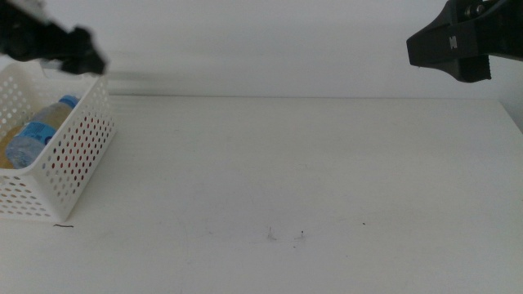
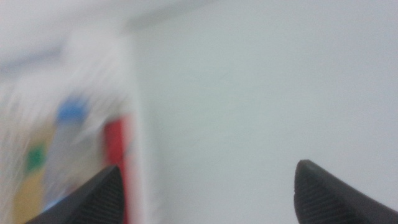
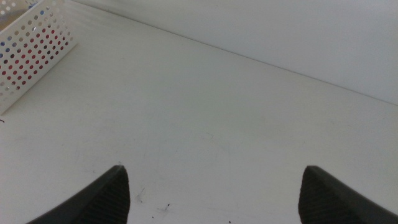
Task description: Use arms to grab the bottles and put them into the dustbin to the left of the table.
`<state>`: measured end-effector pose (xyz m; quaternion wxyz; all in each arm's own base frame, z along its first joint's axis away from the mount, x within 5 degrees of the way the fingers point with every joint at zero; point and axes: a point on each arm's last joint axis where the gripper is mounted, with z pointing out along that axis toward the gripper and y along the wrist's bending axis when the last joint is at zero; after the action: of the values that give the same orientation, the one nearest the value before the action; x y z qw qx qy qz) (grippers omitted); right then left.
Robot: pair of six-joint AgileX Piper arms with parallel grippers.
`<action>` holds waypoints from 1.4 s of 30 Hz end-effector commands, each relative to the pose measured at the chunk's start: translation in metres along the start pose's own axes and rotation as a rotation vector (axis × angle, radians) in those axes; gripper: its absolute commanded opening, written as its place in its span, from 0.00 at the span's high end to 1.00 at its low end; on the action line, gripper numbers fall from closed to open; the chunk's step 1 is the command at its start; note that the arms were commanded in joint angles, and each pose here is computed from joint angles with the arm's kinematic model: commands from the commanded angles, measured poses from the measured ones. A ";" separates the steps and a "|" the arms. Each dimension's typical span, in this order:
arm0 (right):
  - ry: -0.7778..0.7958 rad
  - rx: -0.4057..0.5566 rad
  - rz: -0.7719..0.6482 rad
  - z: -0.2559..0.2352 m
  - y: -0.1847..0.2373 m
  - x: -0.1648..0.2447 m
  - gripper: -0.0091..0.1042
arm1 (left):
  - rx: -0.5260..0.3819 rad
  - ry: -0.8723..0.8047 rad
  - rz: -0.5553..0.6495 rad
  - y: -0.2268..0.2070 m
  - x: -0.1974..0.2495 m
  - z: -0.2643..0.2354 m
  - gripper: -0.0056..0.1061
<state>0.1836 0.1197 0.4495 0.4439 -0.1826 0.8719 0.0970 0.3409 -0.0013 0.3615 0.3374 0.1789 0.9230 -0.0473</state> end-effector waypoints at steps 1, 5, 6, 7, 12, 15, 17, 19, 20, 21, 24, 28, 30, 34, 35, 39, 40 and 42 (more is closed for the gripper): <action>-0.017 0.004 -0.005 -0.002 -0.001 -0.002 0.16 | 0.038 -0.168 0.059 -0.049 -0.001 -0.040 0.11; -0.017 0.004 -0.005 -0.002 -0.001 -0.002 0.16 | 0.088 -0.393 0.165 -0.110 0.013 -0.081 0.11; -0.017 0.004 -0.005 -0.002 -0.001 -0.002 0.16 | 0.108 -0.439 0.187 -0.121 0.019 -0.091 0.11; -0.017 0.004 -0.005 -0.002 -0.001 -0.002 0.16 | 0.124 -0.486 0.206 -0.130 0.024 -0.100 0.11; -0.017 0.004 -0.003 -0.002 -0.001 -0.002 0.16 | 0.196 -0.576 0.191 -0.146 0.044 -0.136 0.11; -0.018 0.005 -0.004 -0.002 -0.001 -0.002 0.16 | 0.157 -0.556 0.145 -0.142 0.049 -0.139 0.11; -0.018 0.005 -0.004 -0.002 -0.001 -0.002 0.16 | 0.103 -0.506 0.073 -0.137 0.052 -0.135 0.11; -0.017 0.004 -0.003 -0.002 -0.001 -0.002 0.16 | 0.068 -0.473 0.048 -0.136 0.055 -0.135 0.11; -0.017 0.004 -0.003 -0.002 -0.001 -0.002 0.16 | 0.065 -0.473 0.039 -0.135 0.056 -0.136 0.11; -0.017 0.004 -0.003 -0.002 -0.001 -0.002 0.16 | 0.065 -0.475 0.039 -0.135 0.056 -0.137 0.11; -0.017 0.004 -0.003 -0.002 -0.001 -0.002 0.16 | 0.064 -0.481 0.038 -0.135 0.056 -0.138 0.11; -0.018 0.005 -0.003 -0.002 -0.001 -0.002 0.16 | 0.065 -0.481 0.037 -0.135 0.056 -0.138 0.11; -0.018 0.005 -0.003 -0.002 -0.001 -0.002 0.16 | 0.065 -0.481 0.037 -0.135 0.056 -0.138 0.11; -0.050 0.030 0.030 -0.005 -0.012 0.002 0.16 | 0.067 -0.479 0.031 -0.134 0.056 -0.138 0.11; -0.067 0.031 0.068 -0.004 -0.018 0.004 0.16 | 0.063 -0.479 0.026 -0.133 0.056 -0.138 0.11; -0.213 0.045 0.287 -0.005 -0.050 0.015 0.16 | 0.029 -0.557 -0.040 -0.121 0.071 -0.144 0.11; -0.263 0.059 0.319 -0.009 -0.056 0.021 0.16 | 0.005 -0.598 -0.059 -0.117 0.080 -0.145 0.11; -0.371 0.122 0.354 -0.014 -0.070 0.041 0.16 | -0.046 -0.684 -0.086 -0.109 0.101 -0.144 0.11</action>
<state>0.1894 0.0552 0.4232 0.5332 -0.0080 0.8330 0.1474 0.1515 -0.0510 0.4076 0.5975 0.1325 0.7853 -0.0934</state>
